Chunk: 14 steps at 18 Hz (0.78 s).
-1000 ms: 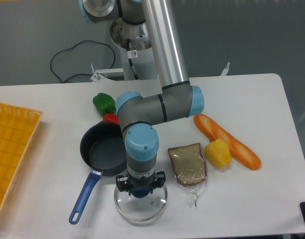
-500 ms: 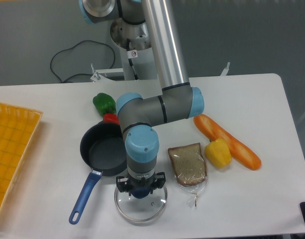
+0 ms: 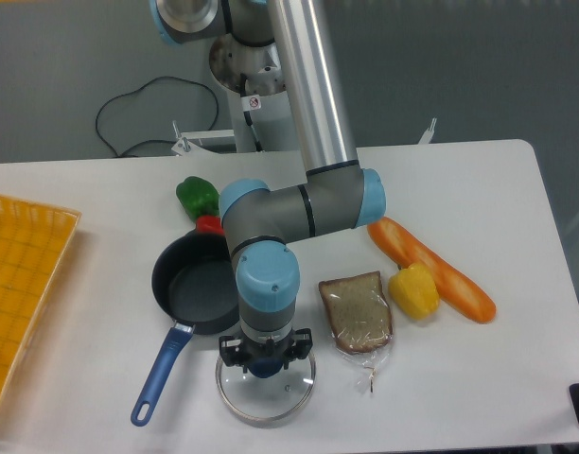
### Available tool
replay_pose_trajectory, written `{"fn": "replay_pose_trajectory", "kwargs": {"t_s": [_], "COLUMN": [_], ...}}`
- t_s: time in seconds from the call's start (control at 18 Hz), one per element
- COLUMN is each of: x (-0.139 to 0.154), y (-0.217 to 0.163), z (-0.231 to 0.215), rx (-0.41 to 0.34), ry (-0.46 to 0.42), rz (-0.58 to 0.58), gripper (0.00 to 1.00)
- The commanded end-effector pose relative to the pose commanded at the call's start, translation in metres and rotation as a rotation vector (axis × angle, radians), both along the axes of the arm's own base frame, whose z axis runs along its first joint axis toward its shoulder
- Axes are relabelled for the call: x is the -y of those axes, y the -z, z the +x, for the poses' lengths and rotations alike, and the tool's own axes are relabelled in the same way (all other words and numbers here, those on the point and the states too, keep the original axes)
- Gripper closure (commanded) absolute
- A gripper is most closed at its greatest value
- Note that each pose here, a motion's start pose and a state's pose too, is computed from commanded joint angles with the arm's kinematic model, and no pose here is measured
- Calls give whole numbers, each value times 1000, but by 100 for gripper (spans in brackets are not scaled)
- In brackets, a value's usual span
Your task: Place the lid on the table
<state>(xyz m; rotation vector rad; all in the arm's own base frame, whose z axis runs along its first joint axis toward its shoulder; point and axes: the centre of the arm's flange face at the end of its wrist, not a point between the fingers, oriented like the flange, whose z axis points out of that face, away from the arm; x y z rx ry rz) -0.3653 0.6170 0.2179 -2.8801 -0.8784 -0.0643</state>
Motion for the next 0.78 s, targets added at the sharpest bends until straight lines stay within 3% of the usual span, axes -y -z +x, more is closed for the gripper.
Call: {"fn": "replay_pose_trajectory", "kwargs": {"t_s": [0.78], "x": [0], "y": [4], "z": [0], "rx": [-22], "ry": [1], "rz": [-10], "gripper": [36]}}
